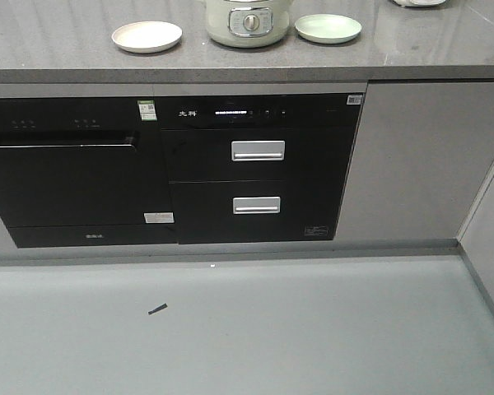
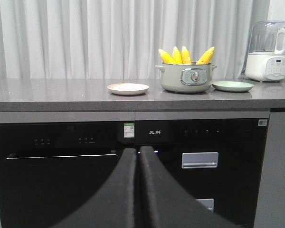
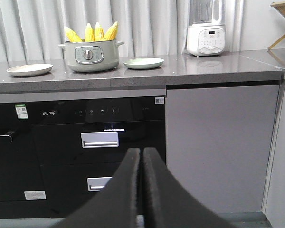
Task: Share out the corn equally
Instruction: 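Drive the base toward the counter with the pot and plates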
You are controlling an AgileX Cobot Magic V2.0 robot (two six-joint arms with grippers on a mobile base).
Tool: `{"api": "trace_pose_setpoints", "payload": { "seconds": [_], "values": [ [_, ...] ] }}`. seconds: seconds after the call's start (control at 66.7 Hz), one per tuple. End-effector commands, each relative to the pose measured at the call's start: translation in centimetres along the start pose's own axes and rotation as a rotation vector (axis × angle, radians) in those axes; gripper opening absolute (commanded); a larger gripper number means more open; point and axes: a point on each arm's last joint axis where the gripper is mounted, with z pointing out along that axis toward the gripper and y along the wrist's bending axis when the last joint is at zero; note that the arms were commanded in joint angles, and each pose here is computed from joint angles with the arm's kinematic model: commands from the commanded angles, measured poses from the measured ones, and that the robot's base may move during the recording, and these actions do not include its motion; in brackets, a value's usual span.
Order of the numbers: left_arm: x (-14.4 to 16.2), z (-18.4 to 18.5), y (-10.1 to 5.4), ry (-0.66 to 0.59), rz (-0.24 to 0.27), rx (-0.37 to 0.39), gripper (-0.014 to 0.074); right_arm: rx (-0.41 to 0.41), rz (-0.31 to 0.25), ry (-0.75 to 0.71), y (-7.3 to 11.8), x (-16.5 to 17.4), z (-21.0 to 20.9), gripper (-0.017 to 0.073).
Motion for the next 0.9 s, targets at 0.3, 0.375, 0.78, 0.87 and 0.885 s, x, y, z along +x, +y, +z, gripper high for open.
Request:
{"api": "trace_pose_setpoints", "payload": {
  "seconds": [0.3,0.375,0.78,0.87,0.885],
  "values": [
    [-0.26,-0.11,0.0,-0.068,-0.009,0.001,-0.0006,0.001,-0.016,-0.069,-0.01,-0.37,0.0,-0.0005],
    [-0.26,-0.11,0.0,-0.068,-0.009,0.001,-0.0006,0.001,-0.016,-0.069,-0.01,-0.37,0.0,-0.0005],
    [-0.26,-0.11,0.0,-0.068,-0.009,0.001,-0.0006,0.001,-0.016,-0.069,-0.01,-0.37,0.0,-0.0005],
    [-0.26,-0.11,0.0,-0.068,-0.009,0.001,-0.0006,0.001,-0.016,-0.069,-0.01,-0.37,0.0,-0.0005],
    [-0.26,-0.11,0.0,-0.068,-0.009,0.001,-0.0006,0.001,-0.016,-0.069,-0.01,-0.37,0.0,-0.0005]
  ]
}}
